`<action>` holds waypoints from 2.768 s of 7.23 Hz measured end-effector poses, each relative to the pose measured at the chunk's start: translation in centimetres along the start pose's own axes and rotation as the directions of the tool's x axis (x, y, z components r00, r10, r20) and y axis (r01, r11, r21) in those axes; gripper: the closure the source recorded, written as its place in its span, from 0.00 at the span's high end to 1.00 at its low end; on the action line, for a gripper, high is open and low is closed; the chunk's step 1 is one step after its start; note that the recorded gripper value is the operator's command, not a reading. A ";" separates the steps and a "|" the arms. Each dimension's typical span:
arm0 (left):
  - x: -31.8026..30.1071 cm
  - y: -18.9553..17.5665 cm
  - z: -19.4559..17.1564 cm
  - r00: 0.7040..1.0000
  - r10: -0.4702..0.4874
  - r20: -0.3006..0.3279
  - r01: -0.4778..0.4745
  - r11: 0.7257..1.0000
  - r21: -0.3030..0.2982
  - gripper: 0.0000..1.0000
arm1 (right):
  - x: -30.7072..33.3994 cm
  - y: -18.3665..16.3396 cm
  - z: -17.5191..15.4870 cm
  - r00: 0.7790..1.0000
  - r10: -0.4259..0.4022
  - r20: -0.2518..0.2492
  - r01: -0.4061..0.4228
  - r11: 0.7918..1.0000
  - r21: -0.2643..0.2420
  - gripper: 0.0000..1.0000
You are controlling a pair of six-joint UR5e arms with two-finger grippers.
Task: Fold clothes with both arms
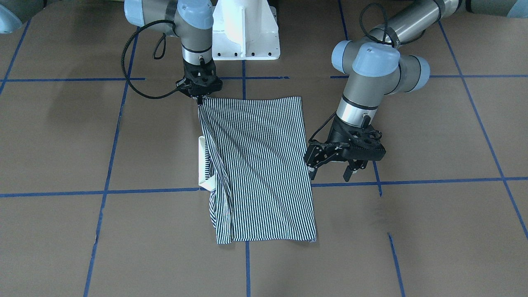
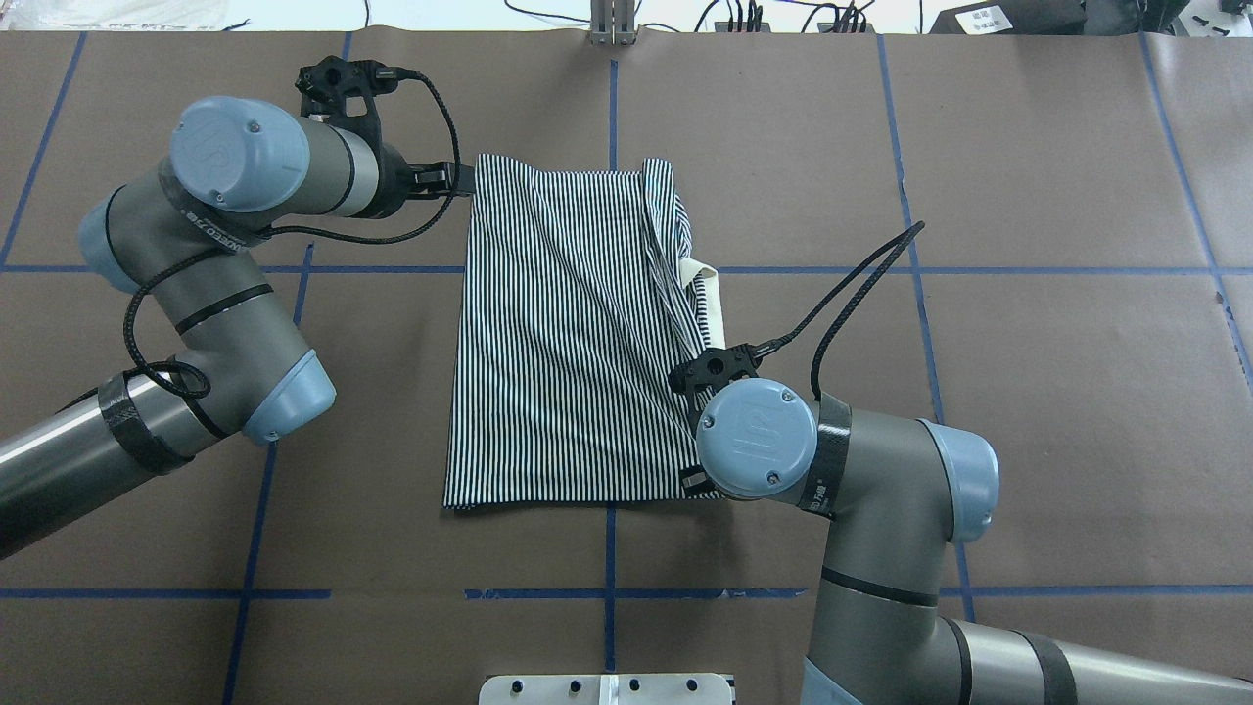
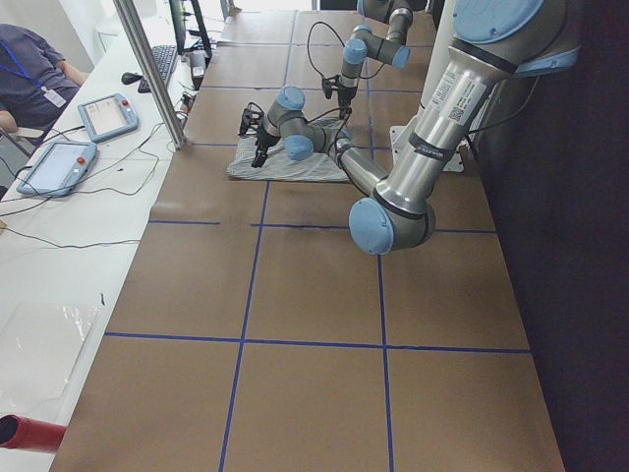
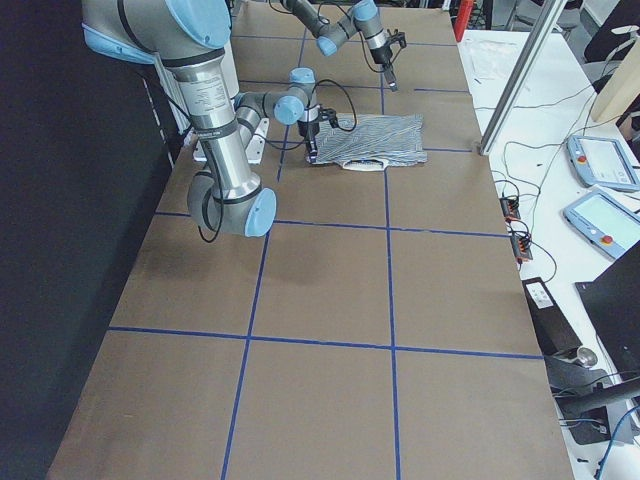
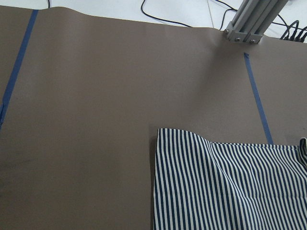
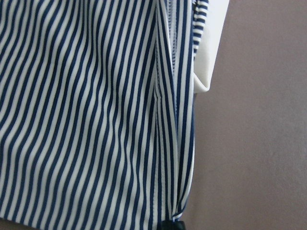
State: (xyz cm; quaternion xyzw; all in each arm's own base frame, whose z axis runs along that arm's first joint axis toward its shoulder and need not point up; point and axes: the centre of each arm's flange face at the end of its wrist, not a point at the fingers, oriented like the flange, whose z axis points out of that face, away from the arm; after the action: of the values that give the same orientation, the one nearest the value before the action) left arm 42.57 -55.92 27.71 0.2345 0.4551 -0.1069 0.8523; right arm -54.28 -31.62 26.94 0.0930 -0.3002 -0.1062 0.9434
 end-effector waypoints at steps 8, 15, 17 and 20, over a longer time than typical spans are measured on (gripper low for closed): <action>0.3 -0.1 -0.1 1.000 0.001 -0.004 -0.001 1.000 0.001 1.00 | 2.4 -11.1 -1.4 0.999 0.003 -0.050 0.001 0.997 0.081 1.00; 0.2 -0.2 -0.1 1.000 0.001 -0.004 -0.001 1.000 0.002 1.00 | 1.2 -19.2 3.5 1.000 0.008 -0.002 -0.008 0.997 0.080 1.00; 0.2 -0.2 -0.1 1.000 0.001 -0.005 -0.001 1.000 0.002 1.00 | 2.2 -19.4 3.9 1.000 0.015 -0.014 -0.014 0.998 0.065 1.00; 0.5 -0.3 -0.2 1.000 0.000 -0.010 0.000 1.000 0.004 1.00 | 4.5 -19.6 4.9 0.999 0.026 -0.045 -0.024 0.999 0.047 1.00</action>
State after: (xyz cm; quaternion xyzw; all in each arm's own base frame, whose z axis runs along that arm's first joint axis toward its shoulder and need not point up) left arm 42.54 -56.07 27.11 0.2367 0.4590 -0.1067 0.8497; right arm -56.37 -52.16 28.65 0.1137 -0.2823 -0.0851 0.9488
